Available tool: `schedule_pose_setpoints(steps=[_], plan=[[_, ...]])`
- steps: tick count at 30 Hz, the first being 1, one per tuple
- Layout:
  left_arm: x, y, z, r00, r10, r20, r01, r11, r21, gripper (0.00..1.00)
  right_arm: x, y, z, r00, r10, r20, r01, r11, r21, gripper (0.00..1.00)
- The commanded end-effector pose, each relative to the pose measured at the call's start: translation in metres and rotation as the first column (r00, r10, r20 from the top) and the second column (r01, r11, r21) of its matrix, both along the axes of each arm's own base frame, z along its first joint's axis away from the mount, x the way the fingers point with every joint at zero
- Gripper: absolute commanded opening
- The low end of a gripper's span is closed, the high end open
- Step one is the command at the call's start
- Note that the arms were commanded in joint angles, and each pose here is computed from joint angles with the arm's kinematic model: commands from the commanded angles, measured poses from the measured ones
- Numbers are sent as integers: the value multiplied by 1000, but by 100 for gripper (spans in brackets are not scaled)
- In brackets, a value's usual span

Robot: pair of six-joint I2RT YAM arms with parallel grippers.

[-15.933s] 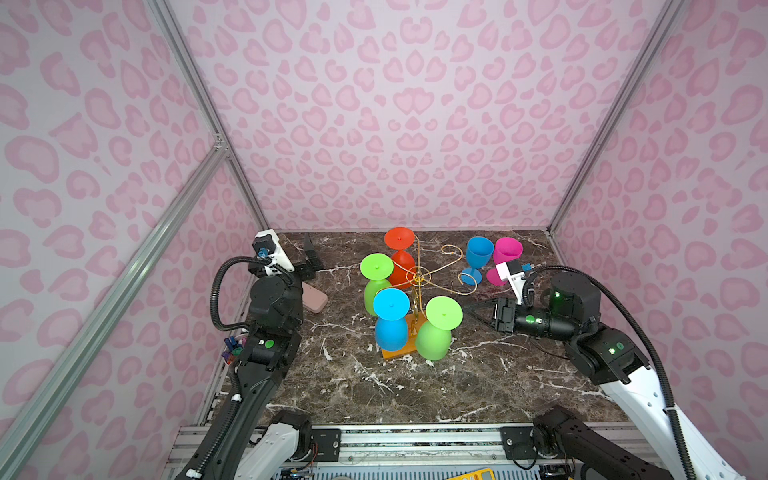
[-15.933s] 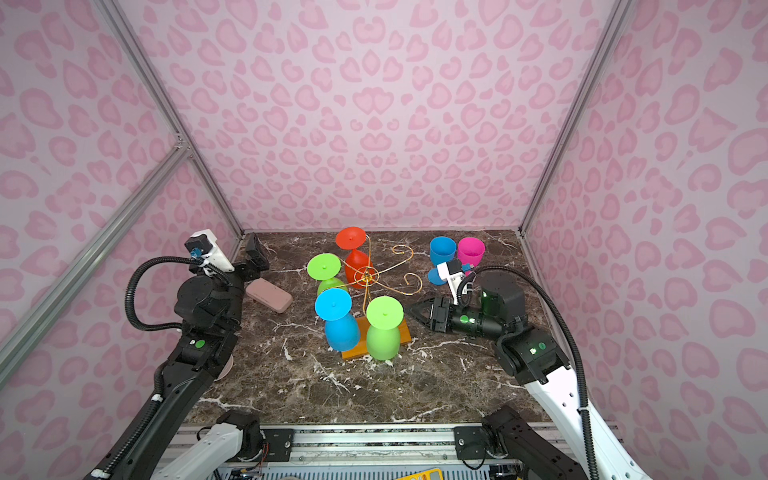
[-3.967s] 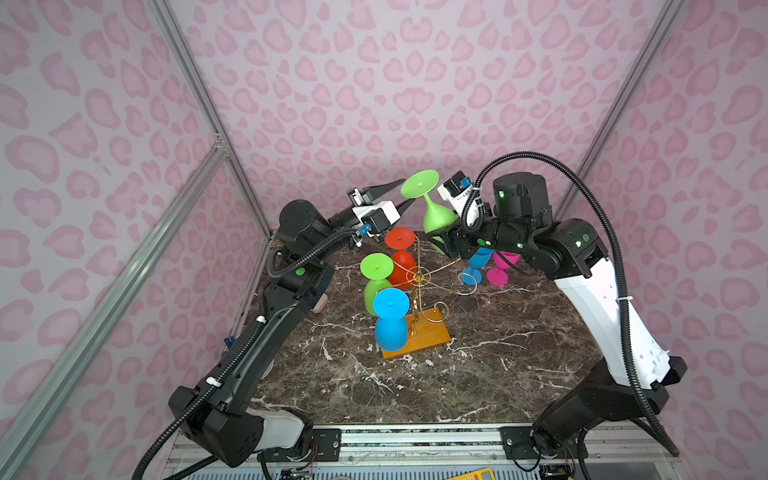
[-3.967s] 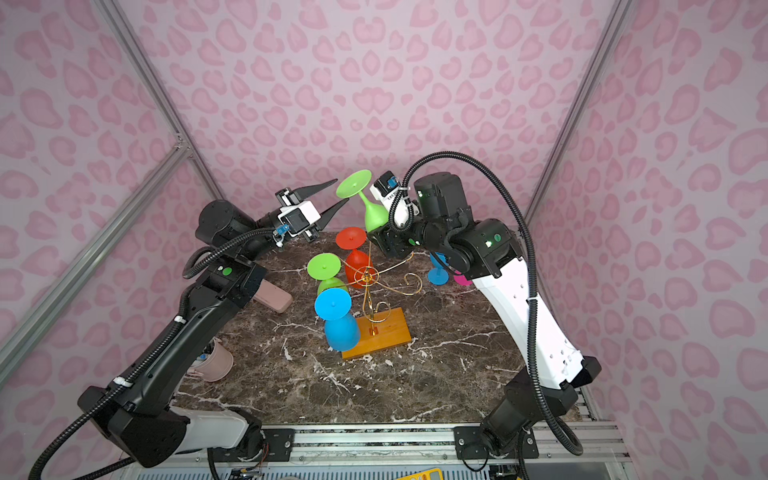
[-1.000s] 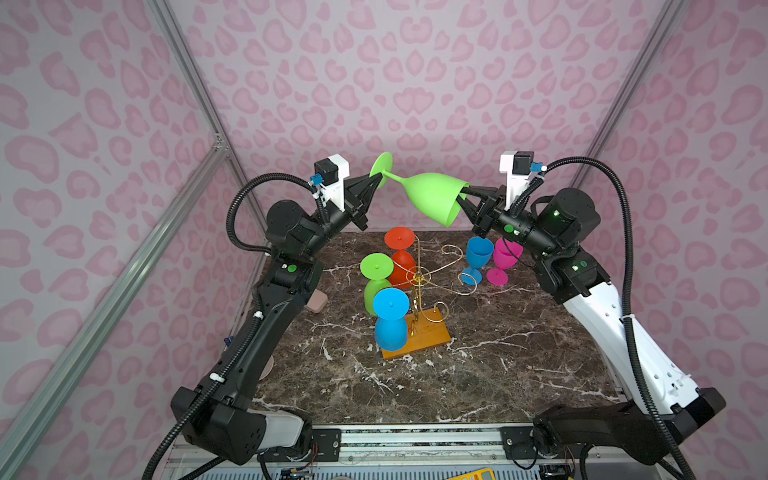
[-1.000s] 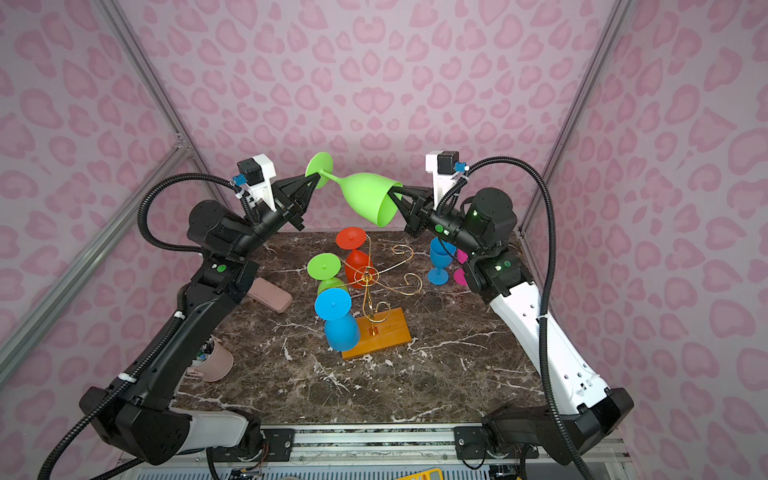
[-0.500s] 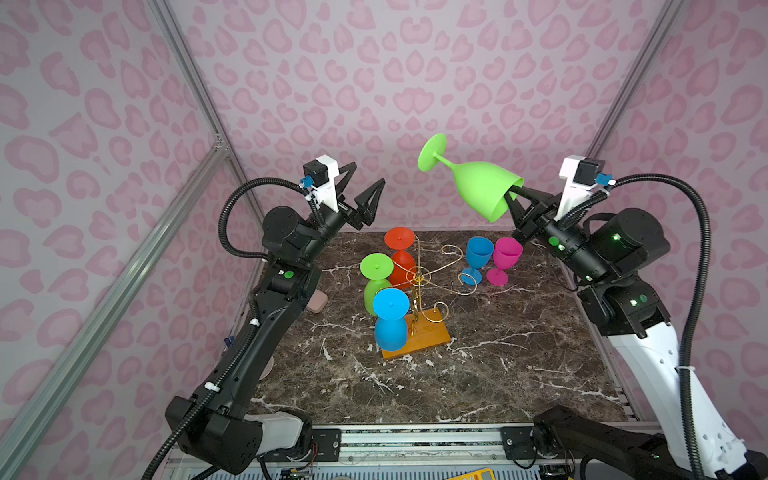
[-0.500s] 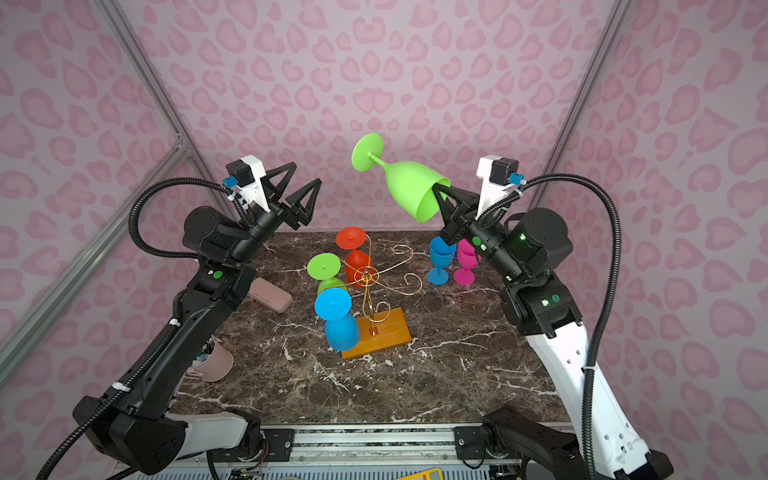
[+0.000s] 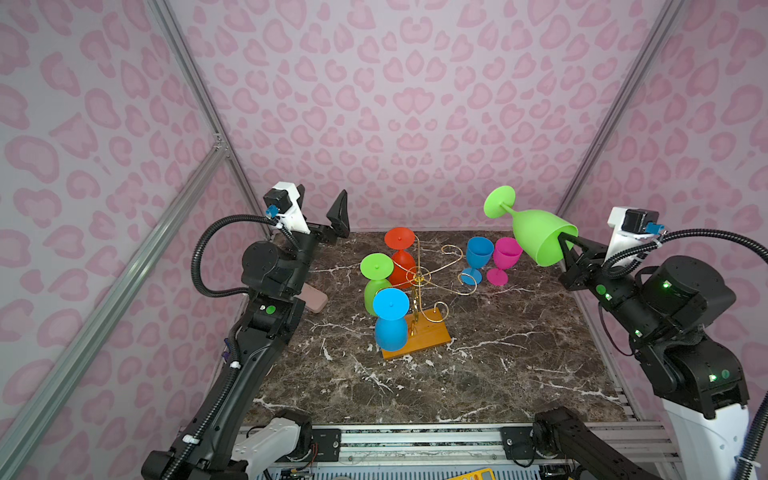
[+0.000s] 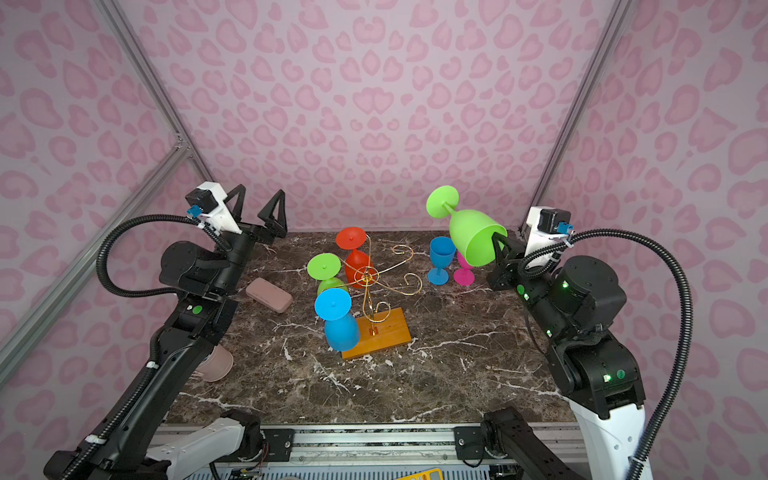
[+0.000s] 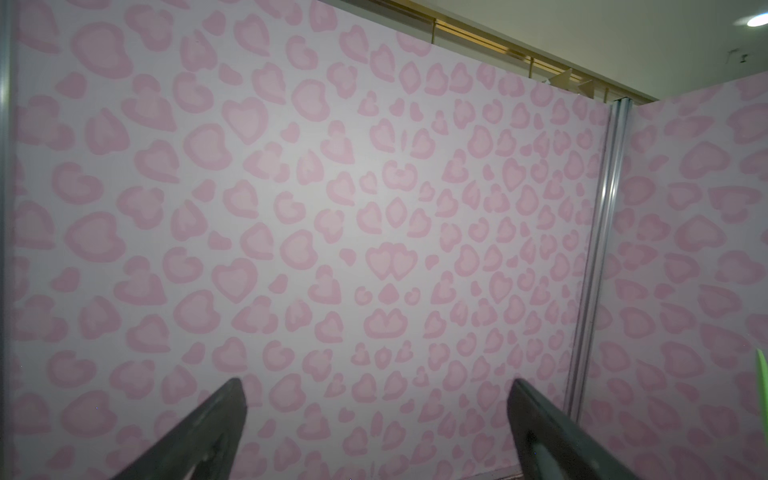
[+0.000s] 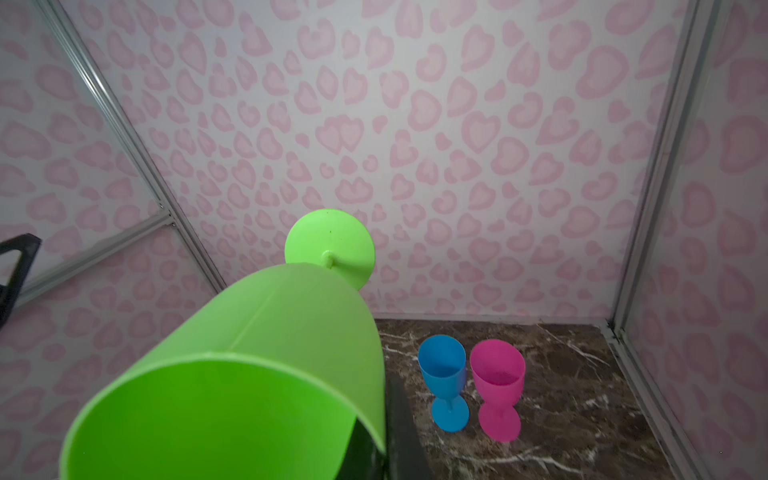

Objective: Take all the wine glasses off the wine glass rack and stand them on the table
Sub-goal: 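Carry the lime glass with the right gripper beside the pink glass, then set the lime glass upright on the table and open the right gripper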

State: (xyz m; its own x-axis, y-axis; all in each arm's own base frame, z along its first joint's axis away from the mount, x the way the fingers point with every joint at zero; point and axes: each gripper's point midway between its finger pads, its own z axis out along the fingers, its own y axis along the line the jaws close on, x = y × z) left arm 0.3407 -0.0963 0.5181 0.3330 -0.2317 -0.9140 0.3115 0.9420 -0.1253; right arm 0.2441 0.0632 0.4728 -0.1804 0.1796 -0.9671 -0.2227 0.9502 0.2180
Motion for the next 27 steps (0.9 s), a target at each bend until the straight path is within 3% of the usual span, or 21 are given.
schedule_pose_setpoints(steps=[1, 9, 15, 18, 21, 27], plan=[[-4, 24, -10, 994, 110, -9, -110, 994, -20, 98, -11, -13, -74, 967, -64, -248, 39, 994, -104, 0], [0, 53, -55, 972, 218, -91, -221, 975, -27, 97, -8, -10, -173, 850, -44, -524, -17, 994, -111, 0], [-1, 69, -80, 957, 254, -139, -262, 964, -42, 98, -8, -39, -215, 731, -136, -669, 45, 987, -151, 0], [-2, 70, -94, 953, 257, -158, -264, 964, -23, 98, -3, -59, -230, 674, -194, -713, 89, 979, -182, 0], [-2, 72, -103, 948, 268, -173, -274, 962, -11, 98, 10, -69, -239, 647, -209, -733, 118, 978, -174, 0], [-4, 72, -104, 946, 273, -175, -277, 961, 5, 98, 39, -108, -252, 576, -365, -731, 233, 931, -281, 0]])
